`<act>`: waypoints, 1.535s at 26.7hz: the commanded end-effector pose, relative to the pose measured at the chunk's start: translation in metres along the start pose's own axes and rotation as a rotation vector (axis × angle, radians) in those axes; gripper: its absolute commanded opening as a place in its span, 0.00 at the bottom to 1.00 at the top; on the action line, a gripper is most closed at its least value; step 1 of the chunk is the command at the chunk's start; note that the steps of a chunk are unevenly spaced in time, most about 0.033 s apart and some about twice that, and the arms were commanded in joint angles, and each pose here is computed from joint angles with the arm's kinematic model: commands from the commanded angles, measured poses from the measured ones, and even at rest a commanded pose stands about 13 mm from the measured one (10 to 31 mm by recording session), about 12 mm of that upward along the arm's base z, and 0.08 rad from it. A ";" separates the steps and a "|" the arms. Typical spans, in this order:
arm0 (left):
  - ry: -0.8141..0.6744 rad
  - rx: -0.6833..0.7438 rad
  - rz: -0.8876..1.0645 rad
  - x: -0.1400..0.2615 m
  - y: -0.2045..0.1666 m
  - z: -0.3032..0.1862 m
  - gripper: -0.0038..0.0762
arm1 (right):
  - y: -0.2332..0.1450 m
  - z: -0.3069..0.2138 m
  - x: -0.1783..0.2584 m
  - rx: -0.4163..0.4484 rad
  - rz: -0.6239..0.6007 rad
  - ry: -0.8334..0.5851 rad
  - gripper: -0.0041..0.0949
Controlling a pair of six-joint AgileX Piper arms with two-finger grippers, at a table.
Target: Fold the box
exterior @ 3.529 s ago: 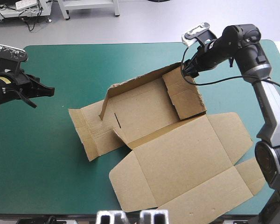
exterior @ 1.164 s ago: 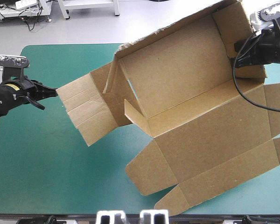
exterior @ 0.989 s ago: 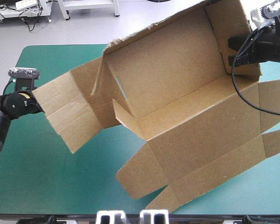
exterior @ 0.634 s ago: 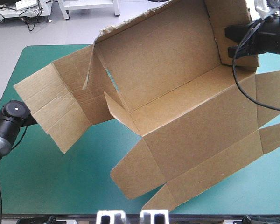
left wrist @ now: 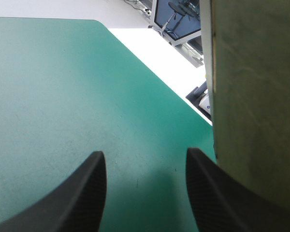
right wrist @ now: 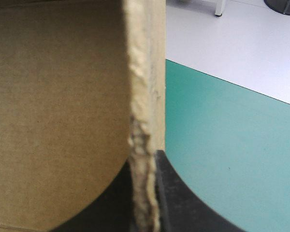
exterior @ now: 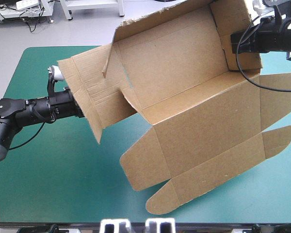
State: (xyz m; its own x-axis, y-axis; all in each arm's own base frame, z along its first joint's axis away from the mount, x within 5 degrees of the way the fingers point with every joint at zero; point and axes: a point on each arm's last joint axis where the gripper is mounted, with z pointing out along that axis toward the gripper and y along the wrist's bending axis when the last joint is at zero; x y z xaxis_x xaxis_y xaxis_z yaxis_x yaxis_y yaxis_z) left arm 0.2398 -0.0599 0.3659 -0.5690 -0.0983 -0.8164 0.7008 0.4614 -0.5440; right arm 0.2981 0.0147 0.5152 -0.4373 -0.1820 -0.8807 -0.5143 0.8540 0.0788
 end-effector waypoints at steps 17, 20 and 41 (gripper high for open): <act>-0.200 0.230 -0.004 -0.031 -0.046 -0.014 0.61 | -0.007 0.004 -0.008 0.012 0.067 -0.070 0.02; -0.198 0.229 -0.004 -0.031 -0.046 -0.014 0.61 | -0.008 0.009 -0.008 -0.015 0.076 -0.076 0.02; -0.239 0.256 -0.030 -0.035 -0.048 -0.015 0.63 | 0.020 0.063 -0.014 -0.033 0.037 -0.064 0.02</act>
State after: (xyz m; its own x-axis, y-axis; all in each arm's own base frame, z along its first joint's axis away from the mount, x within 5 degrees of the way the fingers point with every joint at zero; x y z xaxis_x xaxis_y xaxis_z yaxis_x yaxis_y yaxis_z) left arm 0.2356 -0.0612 0.3990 -0.5271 -0.3002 -0.7950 0.7154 0.3483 -0.6058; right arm 0.3509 0.0590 0.4759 -0.4964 -0.1926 -0.8465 -0.5200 0.8468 0.1122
